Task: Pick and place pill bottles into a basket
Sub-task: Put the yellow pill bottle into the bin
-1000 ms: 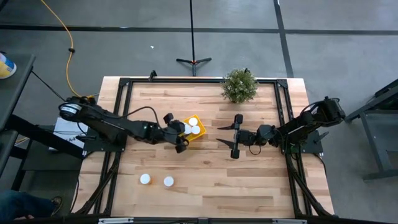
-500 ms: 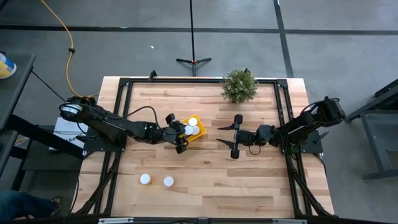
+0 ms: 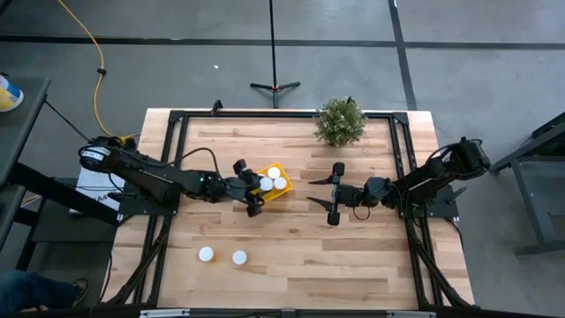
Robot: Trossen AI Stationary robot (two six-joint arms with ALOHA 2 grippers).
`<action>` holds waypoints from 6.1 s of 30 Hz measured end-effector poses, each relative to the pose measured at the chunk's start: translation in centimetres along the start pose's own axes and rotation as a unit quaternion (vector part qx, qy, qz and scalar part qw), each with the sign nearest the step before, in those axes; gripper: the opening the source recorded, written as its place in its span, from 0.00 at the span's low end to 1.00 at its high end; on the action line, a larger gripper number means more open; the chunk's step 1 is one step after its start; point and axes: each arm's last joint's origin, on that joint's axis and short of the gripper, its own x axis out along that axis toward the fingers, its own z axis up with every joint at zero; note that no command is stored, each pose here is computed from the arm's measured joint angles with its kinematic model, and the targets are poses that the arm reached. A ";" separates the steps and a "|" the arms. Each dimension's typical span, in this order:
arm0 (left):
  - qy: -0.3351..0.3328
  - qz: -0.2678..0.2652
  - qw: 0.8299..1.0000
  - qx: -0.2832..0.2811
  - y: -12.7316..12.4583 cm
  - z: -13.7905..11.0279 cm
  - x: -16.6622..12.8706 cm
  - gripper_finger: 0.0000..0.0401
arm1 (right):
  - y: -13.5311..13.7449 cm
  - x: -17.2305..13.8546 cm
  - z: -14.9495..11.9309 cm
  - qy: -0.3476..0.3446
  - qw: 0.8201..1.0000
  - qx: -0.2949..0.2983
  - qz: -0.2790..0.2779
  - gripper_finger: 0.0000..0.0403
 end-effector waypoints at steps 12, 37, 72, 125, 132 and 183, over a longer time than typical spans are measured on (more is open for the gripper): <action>0.025 -0.004 1.000 -0.014 -0.5 -0.8 0.7 0.58 | 0.0 0.0 0.0 0.000 1.000 0.000 0.001 0.49; 0.042 0.002 0.999 -0.006 -0.9 -1.8 2.0 0.58 | 0.0 0.0 -0.1 0.002 1.000 -0.001 0.002 0.49; 0.044 -0.106 0.993 -0.014 1.9 0.0 1.4 0.82 | 0.0 0.0 -0.1 0.002 1.000 -0.002 0.002 0.49; 0.246 -0.117 0.955 0.113 -8.2 -2.2 -17.6 0.64 | 0.1 0.0 -0.4 0.021 0.996 0.091 0.007 0.49; 0.239 -0.144 0.945 0.171 -8.4 -2.2 -17.6 0.80 | 0.2 0.0 -0.5 0.025 0.991 0.128 0.007 0.49; 0.412 -0.133 0.891 0.136 -13.0 -7.6 -12.5 0.89 | 0.3 -0.1 -0.9 0.046 0.994 0.099 0.009 0.49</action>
